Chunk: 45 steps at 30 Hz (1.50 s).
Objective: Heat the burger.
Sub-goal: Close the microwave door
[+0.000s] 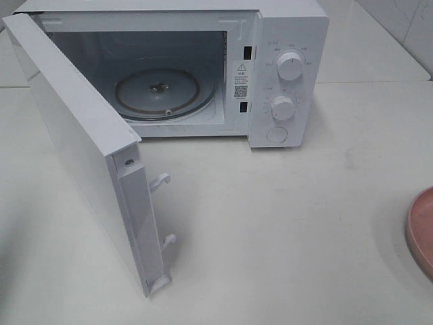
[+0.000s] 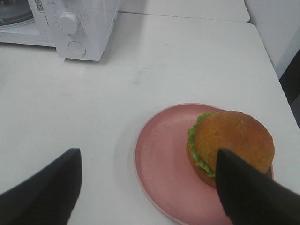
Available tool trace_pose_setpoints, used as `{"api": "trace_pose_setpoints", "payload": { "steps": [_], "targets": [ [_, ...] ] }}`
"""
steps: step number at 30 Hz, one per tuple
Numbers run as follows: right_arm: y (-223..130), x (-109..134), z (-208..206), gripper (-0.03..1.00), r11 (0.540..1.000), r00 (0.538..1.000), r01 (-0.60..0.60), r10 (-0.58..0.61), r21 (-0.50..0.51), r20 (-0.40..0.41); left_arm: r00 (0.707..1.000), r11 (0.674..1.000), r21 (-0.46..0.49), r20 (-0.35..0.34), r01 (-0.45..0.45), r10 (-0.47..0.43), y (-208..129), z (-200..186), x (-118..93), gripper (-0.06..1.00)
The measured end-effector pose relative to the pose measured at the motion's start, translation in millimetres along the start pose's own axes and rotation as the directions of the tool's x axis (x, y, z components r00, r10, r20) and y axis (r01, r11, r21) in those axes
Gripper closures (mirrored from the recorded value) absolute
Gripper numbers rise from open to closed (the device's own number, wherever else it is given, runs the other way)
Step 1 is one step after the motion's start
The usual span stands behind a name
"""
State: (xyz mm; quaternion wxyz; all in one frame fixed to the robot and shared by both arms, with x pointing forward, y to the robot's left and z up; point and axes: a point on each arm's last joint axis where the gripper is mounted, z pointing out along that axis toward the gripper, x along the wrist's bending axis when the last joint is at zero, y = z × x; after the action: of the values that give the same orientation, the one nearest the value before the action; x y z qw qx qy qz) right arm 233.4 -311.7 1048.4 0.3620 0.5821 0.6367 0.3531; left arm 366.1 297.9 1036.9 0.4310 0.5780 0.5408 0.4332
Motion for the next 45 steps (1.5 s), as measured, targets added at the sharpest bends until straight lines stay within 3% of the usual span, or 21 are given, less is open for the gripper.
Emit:
{"api": "trace_pose_setpoints", "payload": {
  "steps": [4, 10, 16, 21, 23, 26, 28, 31, 34, 36, 45],
  "targets": [
    [0.0, 0.0, 0.0, 0.20, 1.000, 1.000, 0.000, 0.000, 0.000, 0.000, 0.999, 0.999, -0.040, -0.043, 0.000, -0.002, -16.1, 16.6, 3.3, 0.94],
    [0.0, 0.0, 0.0, 0.20, 1.000, 1.000, 0.000, 0.000, 0.000, 0.000, 0.999, 0.999, -0.047, -0.047, -0.011, 0.009, -24.0, 33.2, 3.5, 0.94],
    [0.0, 0.0, 0.0, 0.20, 1.000, 1.000, 0.000, 0.000, 0.000, 0.000, 0.998, 0.997, -0.055, 0.046, -0.047, 0.050, -31.8, 59.6, -5.3, 0.94],
    [0.0, 0.0, 0.0, 0.20, 1.000, 1.000, 0.000, 0.000, 0.000, 0.000, 0.992, 0.999, -0.045, 0.121, -0.031, 0.036, -39.5, 72.6, -12.1, 0.94],
    [0.0, 0.0, 0.0, 0.20, 1.000, 1.000, 0.000, 0.000, 0.000, 0.000, 0.983, 0.999, -0.034, 0.181, 0.001, 0.006, -46.0, 84.1, -17.7, 0.94],
    [0.0, 0.0, 0.0, 0.20, 1.000, 1.000, 0.000, 0.000, 0.000, 0.000, 0.980, 0.999, -0.035, 0.200, 0.007, 0.001, -46.8, 86.6, -20.2, 0.94],
    [0.0, 0.0, 0.0, 0.20, 1.000, 1.000, 0.000, 0.000, 0.000, 0.000, 0.960, 0.999, -0.037, 0.280, -0.004, 0.015, -48.2, 96.3, -34.6, 0.94],
    [0.0, 0.0, 0.0, 0.20, 1.000, 1.000, 0.000, 0.000, 0.000, 0.000, 0.944, 1.000, -0.016, 0.331, -0.016, 0.021, -51.4, 103.3, -46.5, 0.94],
    [0.0, 0.0, 0.0, 0.20, 1.000, 1.000, 0.000, 0.000, 0.000, 0.000, 0.938, 1.000, -0.009, 0.347, -0.020, 0.022, -52.6, 105.5, -50.6, 0.94],
    [0.0, 0.0, 0.0, 0.20, 1.000, 1.000, 0.000, 0.000, 0.000, 0.000, 0.916, 1.000, -0.020, 0.399, -0.025, 0.030, -51.2, 114.0, -64.2, 0.94],
    [0.0, 0.0, 0.0, 0.20, 1.000, 1.000, 0.000, 0.000, 0.000, 0.000, 0.887, 0.999, -0.030, 0.461, -0.015, 0.027, -47.6, 123.2, -87.1, 0.94]
  ]
}}
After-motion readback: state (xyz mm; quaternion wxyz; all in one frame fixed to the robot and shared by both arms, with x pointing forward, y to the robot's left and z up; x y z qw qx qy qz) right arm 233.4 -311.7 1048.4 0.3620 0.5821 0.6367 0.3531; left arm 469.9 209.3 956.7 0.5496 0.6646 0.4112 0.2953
